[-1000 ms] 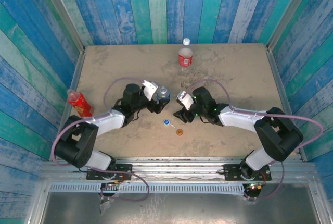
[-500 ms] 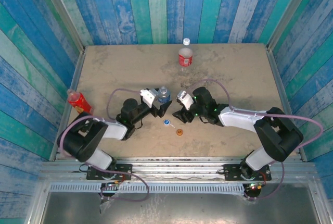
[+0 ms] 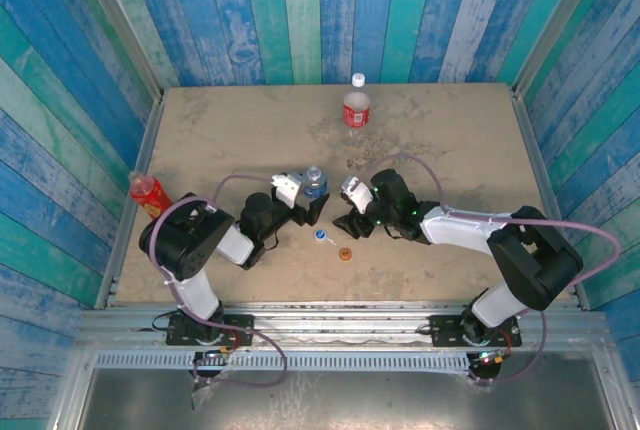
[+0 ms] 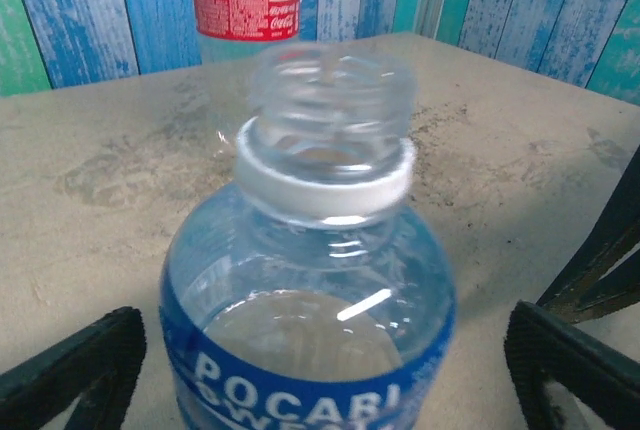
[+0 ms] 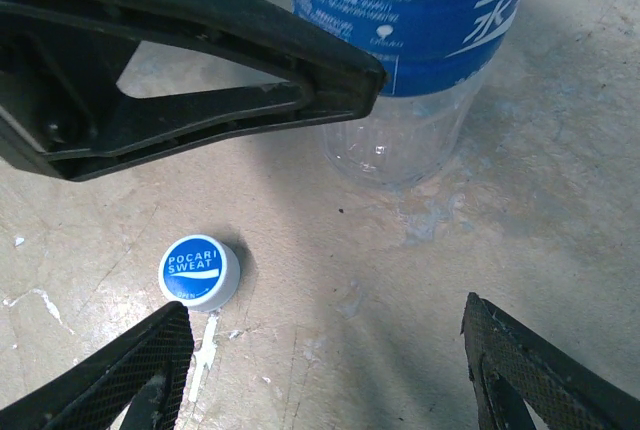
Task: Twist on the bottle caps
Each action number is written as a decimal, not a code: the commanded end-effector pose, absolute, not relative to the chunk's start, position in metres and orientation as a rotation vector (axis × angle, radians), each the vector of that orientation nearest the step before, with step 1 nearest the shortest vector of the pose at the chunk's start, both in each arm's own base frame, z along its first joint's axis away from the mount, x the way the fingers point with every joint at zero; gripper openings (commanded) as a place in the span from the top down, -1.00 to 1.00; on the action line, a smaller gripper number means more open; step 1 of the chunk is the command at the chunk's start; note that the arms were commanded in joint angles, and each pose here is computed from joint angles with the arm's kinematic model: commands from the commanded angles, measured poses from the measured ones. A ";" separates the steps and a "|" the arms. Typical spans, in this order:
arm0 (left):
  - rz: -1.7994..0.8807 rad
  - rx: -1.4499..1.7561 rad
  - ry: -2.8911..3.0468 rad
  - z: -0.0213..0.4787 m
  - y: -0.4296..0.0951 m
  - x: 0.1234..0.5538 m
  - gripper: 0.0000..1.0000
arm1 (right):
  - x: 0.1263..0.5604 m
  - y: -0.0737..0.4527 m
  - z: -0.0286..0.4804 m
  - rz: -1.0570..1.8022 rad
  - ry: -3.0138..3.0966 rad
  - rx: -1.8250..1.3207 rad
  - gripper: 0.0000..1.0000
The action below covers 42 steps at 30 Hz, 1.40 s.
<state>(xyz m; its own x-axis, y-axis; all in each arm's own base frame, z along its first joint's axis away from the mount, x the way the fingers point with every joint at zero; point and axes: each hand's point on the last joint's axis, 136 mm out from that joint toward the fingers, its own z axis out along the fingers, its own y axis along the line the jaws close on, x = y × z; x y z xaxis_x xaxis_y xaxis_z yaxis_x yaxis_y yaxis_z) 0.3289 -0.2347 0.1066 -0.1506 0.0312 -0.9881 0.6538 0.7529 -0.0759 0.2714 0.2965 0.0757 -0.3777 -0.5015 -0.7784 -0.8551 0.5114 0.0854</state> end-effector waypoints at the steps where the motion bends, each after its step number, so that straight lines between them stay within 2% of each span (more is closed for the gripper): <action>1: -0.587 0.545 1.628 0.108 -0.238 0.336 -0.82 | 0.270 0.298 0.076 0.642 2.045 -1.102 -0.46; 8: -0.594 0.563 1.631 0.106 -0.245 0.343 -0.75 | 0.269 0.299 0.075 0.652 2.047 -1.106 -0.46; 24: -0.580 0.596 1.633 0.109 -0.244 0.338 -0.19 | 0.258 0.317 0.069 0.583 1.986 -1.227 -0.47; 32: -0.570 0.595 1.640 0.109 -0.242 0.337 -0.15 | 0.246 0.342 0.052 0.560 1.965 -1.336 -0.38; 42: -0.557 0.597 1.640 0.109 -0.240 0.336 -0.15 | 0.242 0.361 0.032 0.563 1.991 -1.372 -0.10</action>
